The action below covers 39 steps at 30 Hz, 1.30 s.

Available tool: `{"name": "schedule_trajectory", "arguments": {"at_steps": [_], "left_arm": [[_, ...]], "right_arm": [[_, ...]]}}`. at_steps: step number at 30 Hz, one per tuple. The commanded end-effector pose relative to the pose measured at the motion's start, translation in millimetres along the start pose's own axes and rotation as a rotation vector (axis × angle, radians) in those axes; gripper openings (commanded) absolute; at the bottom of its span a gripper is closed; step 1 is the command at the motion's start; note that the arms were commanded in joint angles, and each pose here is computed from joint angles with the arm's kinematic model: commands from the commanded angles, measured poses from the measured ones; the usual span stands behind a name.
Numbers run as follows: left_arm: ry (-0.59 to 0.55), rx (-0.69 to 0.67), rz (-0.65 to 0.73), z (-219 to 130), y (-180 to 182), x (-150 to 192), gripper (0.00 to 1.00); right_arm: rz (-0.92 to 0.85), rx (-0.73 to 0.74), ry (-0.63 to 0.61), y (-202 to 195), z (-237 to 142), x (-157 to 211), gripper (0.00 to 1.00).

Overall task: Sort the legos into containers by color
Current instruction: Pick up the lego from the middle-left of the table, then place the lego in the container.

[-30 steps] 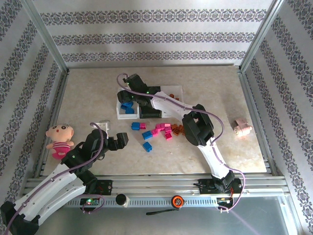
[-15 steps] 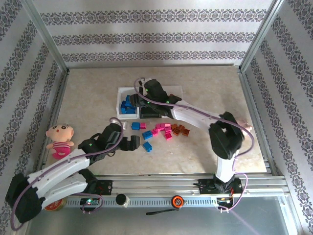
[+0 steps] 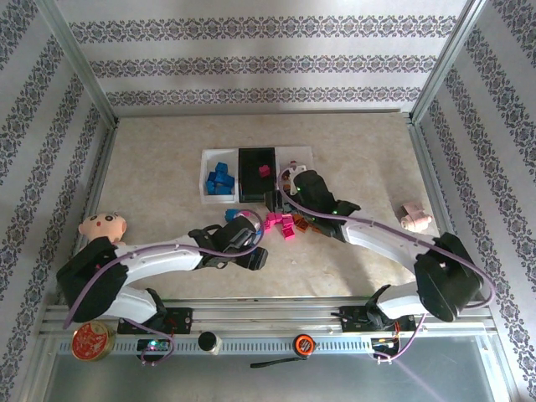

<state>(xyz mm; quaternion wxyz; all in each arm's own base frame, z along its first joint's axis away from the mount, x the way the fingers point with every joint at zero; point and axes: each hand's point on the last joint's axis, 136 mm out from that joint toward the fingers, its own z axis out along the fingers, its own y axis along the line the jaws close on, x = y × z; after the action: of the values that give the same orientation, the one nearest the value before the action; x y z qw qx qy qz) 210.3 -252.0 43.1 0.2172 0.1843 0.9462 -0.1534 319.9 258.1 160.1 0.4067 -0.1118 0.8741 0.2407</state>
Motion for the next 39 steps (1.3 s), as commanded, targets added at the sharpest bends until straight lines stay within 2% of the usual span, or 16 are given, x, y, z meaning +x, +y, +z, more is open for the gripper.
{"name": "schedule_trajectory", "arguments": {"at_steps": [1,7,11,16,19,24,31,34,39], "left_arm": [[-0.054,0.021,0.061,8.5,-14.3,-20.0,0.84],[-0.032,0.016,0.071,25.5,-14.1,-15.5,0.74],[-0.024,0.047,0.065,29.9,-17.7,-10.4,0.62],[-0.041,0.043,0.040,22.1,-12.7,-6.5,0.45],[-0.068,0.034,0.028,10.3,-9.0,-10.2,0.40],[-0.207,0.044,-0.032,-33.2,4.6,-46.5,0.39],[-0.456,-0.030,-0.213,-94.1,74.0,-126.5,0.38],[-0.517,-0.068,-0.276,-99.5,104.2,-155.3,0.38],[-0.526,-0.072,-0.371,-77.2,143.1,-192.9,0.36]], "right_arm": [[0.028,0.006,-0.067,-5.1,-14.9,-10.8,0.75],[0.034,0.015,-0.092,-11.0,-27.8,-7.8,0.75],[0.045,0.029,-0.100,-16.1,-29.7,-5.3,0.76],[0.056,0.035,-0.105,-20.0,-31.4,-2.4,0.76],[0.063,0.038,-0.106,-22.6,-32.9,0.8,0.76],[0.072,0.038,-0.103,-25.3,-35.5,6.2,0.76],[0.084,0.042,-0.097,-28.8,-36.2,13.2,0.76],[0.085,0.043,-0.089,-29.2,-34.6,16.1,0.76],[0.099,0.031,-0.067,-28.6,-33.9,23.4,0.76]]}}
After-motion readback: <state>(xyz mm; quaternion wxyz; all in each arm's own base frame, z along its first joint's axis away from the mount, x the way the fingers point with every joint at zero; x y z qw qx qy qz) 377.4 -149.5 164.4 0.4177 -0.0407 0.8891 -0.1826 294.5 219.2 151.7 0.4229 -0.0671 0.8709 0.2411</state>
